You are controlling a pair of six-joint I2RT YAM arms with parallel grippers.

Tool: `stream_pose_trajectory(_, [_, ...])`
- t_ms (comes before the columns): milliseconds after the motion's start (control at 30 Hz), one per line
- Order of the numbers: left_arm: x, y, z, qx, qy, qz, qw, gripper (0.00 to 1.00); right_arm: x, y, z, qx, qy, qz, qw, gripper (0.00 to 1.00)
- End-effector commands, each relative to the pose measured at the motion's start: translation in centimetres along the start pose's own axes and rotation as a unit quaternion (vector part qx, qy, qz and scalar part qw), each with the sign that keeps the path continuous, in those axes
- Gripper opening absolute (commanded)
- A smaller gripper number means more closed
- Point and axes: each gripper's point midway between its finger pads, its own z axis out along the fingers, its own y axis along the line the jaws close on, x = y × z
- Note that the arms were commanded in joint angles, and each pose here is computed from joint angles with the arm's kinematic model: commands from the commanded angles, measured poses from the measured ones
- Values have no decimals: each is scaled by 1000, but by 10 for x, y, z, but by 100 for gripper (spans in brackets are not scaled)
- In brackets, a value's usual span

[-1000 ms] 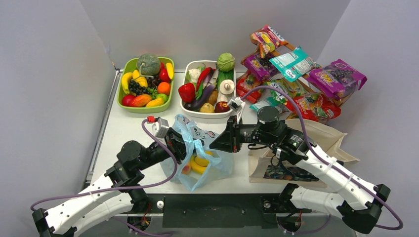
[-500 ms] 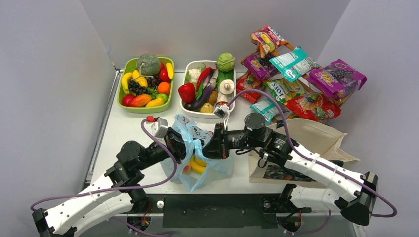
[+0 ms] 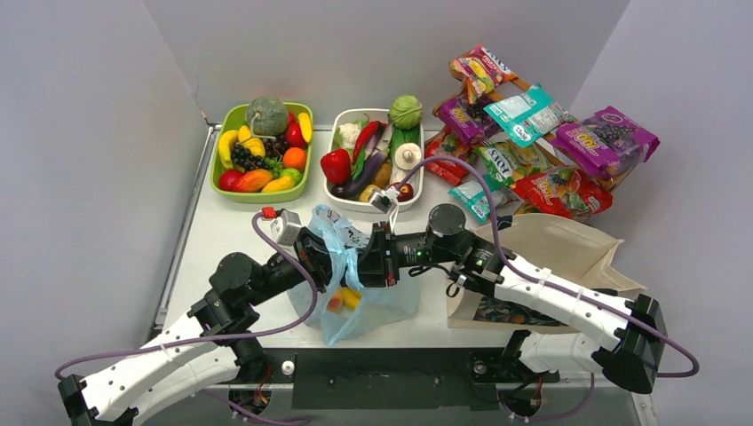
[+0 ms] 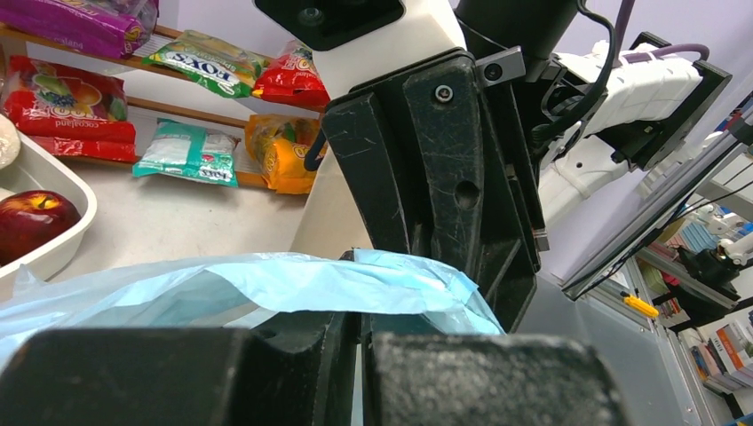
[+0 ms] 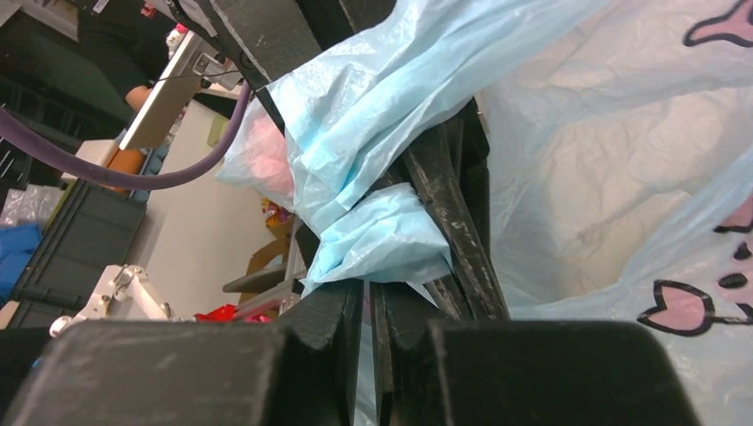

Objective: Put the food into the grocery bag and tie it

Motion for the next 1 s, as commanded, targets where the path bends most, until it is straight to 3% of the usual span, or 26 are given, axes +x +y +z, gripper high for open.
stream_pose_trajectory(0, [-24,-20,0,35,-35,3,999,0,1,18,7,-54,4,-22,998,5])
stream_pose_trajectory(133, [-24,-20,-1,34,-36,3,999,0,10,28,5,-70,26,-35,997,5])
stream_pose_trajectory(367, [-25,-19,0,31,-38,-2,999,0,0,33,-1,-61,-2,-47,997,16])
stream_pose_trajectory(600, [-23,-18,3,27,-34,-14,999,0,-21,26,7,-32,-49,-34,998,38])
stream_pose_trajectory(967, [-19,-2,1,-10,-39,-11,999,0,-29,-8,15,73,-96,-12,993,42])
